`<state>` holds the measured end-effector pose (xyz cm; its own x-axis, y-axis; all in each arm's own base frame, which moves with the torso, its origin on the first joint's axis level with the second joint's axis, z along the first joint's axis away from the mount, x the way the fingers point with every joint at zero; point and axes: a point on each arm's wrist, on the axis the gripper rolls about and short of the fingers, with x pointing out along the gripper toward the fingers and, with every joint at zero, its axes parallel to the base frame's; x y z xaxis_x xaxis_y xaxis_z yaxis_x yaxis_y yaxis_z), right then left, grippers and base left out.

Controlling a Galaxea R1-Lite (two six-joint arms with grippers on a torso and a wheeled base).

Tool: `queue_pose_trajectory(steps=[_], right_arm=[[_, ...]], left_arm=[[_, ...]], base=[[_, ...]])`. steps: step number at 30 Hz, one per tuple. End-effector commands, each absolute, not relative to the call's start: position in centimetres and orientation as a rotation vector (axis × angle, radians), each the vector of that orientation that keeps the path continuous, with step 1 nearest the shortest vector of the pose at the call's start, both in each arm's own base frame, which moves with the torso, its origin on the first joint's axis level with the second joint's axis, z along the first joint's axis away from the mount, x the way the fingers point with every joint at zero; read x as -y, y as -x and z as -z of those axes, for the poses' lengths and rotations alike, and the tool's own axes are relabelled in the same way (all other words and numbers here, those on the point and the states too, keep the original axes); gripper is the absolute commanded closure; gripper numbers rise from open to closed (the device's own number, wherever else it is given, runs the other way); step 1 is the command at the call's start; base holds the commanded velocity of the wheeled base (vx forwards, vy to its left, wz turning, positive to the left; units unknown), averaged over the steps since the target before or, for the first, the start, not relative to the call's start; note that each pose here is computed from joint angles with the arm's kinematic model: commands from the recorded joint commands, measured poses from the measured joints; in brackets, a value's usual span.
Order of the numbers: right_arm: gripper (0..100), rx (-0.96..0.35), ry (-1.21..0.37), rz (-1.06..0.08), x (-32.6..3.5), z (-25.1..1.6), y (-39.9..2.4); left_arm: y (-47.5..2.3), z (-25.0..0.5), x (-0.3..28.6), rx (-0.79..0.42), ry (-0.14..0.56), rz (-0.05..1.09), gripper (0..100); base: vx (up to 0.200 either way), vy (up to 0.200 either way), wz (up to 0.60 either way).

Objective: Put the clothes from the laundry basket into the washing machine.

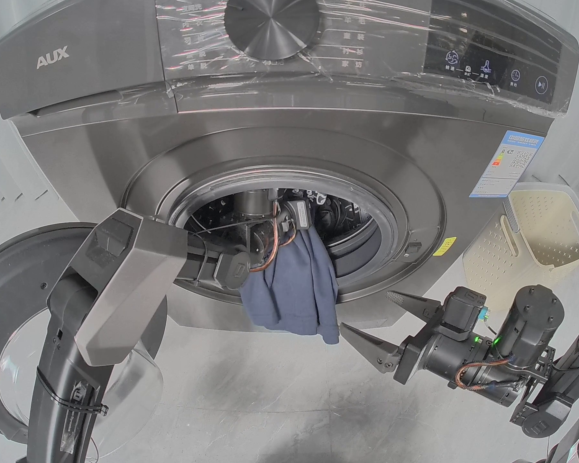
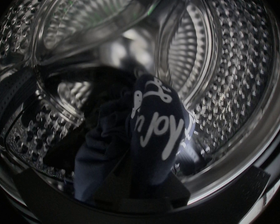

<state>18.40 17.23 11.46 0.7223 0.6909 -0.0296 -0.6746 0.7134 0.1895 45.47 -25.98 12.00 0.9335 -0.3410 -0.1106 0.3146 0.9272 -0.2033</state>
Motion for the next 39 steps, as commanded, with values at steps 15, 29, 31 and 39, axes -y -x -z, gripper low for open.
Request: queue_pose_trajectory(steps=[15,29,31,39], right_arm=[[0,-0.092,-0.173,-0.76,-17.1,-11.7,-18.3],[0,-0.089,-0.175,-0.758,-17.2,-11.8,-18.3],[0,-0.089,-0.175,-0.758,-17.2,-11.8,-18.3],[0,-0.089,-0.175,-0.76,-17.2,-11.8,-18.3]], left_arm=[[-44.6,-16.4,26.8,-0.023,0.263,0.337,0],[-38.2,-12.9,25.2,-0.398,0.026,0.376,0],[-38.5,-11.8,25.2,-0.422,0.018,0.385,0],[-41.1,-8.7,25.7,-0.418,0.032,0.383,100]], base=[[0.0,0.0,0.0],[0.0,0.0,0.0],[0.0,0.0,0.0],[0.0,0.0,0.0]])
